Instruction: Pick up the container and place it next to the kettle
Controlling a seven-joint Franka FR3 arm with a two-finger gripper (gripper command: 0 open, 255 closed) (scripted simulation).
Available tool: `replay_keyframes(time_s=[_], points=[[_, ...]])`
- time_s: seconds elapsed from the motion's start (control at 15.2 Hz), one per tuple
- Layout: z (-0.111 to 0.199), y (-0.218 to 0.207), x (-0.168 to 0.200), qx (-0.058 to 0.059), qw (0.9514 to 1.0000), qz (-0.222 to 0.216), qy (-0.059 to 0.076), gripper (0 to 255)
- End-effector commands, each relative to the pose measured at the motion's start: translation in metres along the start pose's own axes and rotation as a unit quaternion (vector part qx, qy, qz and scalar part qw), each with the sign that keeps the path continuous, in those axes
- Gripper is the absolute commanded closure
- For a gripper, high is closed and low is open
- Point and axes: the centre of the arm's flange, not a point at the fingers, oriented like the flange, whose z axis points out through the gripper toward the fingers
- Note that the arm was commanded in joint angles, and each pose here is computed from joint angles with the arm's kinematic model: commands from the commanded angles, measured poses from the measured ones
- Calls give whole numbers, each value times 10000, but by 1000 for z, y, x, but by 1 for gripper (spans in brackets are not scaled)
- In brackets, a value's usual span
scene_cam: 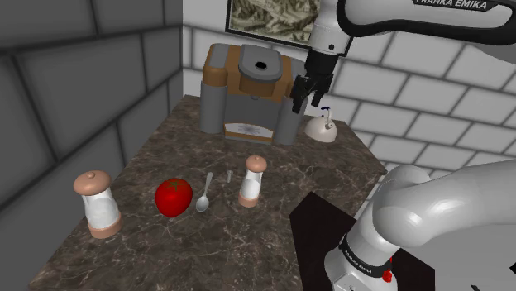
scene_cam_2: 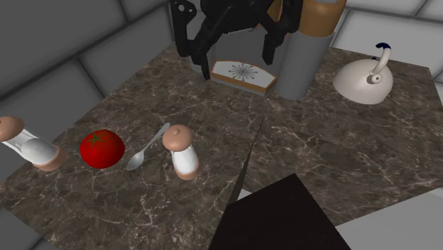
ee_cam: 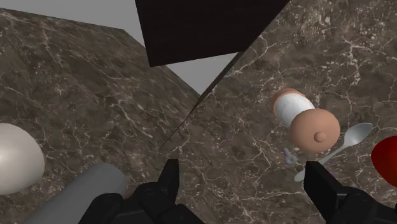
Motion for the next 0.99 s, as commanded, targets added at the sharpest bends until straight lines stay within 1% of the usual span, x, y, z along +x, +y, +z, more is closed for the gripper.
replay_keyframes(time_s=[0.0,0.92], points=[[0,0,0,0,10000,0,0,0],[134,-110,45,270,9996,-72,39,0]])
